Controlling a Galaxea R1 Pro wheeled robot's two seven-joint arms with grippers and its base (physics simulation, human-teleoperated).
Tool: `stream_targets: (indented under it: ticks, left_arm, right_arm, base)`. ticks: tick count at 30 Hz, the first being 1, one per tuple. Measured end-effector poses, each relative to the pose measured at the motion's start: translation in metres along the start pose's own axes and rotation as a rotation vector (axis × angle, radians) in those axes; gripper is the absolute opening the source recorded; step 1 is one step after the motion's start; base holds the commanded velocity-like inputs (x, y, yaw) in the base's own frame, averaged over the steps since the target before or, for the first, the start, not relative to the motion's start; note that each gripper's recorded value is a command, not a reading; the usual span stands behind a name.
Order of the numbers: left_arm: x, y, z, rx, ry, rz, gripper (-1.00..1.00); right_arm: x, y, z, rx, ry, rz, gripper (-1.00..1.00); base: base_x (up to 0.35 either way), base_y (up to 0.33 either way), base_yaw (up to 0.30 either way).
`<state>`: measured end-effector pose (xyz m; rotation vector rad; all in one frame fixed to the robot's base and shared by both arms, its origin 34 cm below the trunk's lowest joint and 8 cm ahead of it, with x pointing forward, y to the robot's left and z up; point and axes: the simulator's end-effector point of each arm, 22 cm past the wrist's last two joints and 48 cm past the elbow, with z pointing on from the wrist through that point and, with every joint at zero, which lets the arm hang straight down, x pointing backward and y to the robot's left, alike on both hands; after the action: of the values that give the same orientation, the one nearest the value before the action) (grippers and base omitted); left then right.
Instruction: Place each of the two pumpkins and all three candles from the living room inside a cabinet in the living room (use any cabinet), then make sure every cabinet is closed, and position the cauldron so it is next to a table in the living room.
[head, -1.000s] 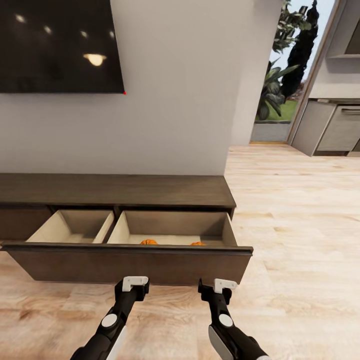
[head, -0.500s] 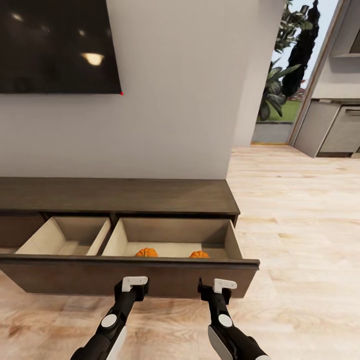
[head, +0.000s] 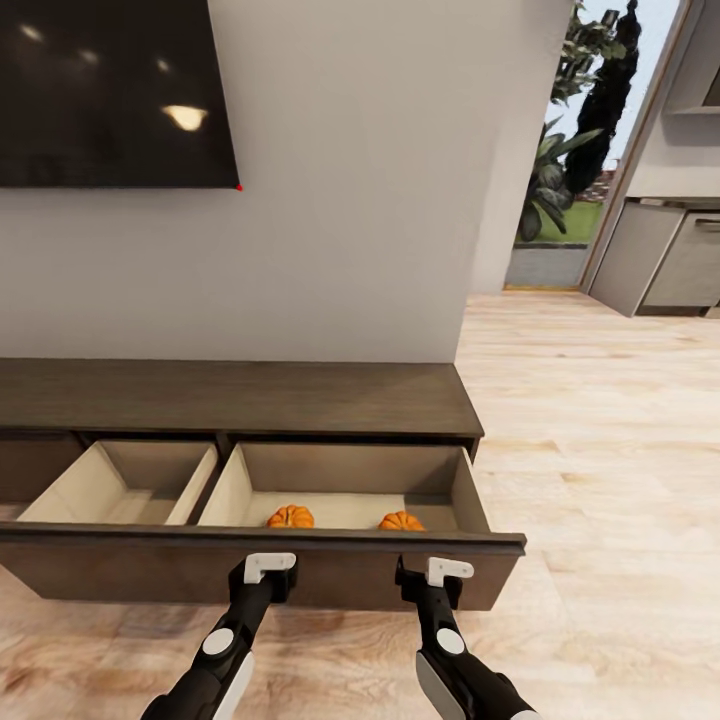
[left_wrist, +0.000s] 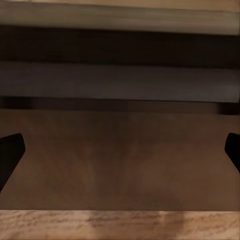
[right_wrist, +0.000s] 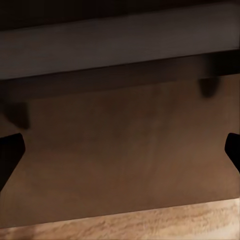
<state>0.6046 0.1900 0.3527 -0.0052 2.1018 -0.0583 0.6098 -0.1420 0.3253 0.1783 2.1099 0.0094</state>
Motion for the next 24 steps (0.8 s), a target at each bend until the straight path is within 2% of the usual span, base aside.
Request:
stream_targets:
  ticks: [13,18,24]
  left_arm:
    - [0.0000,0.0002,-0.0001,0.000,0.000,0.001,1.00]
    - [-0.0063,-0.0001,0.0000,0.000,-0.028,-0.003,1.00]
    - [-0.0056,0.0004,-0.0002,0.000,-0.030,-0.004,1.00]
  right_arm:
    - [0.0004,-0.0008,0.0000,0.000,0.001,-0.001,1.00]
    - [0.0003,-0.0008,0.0001,0.000,0.001,-0.001,1.00]
    - [0.0003,-0.0010,0.0001,0.000,0.000,-0.002,1.00]
  base:
    - [0.018,0.000,0.000]
    - [0.005,0.000,0.000]
    - [0.000,0.000,0.000]
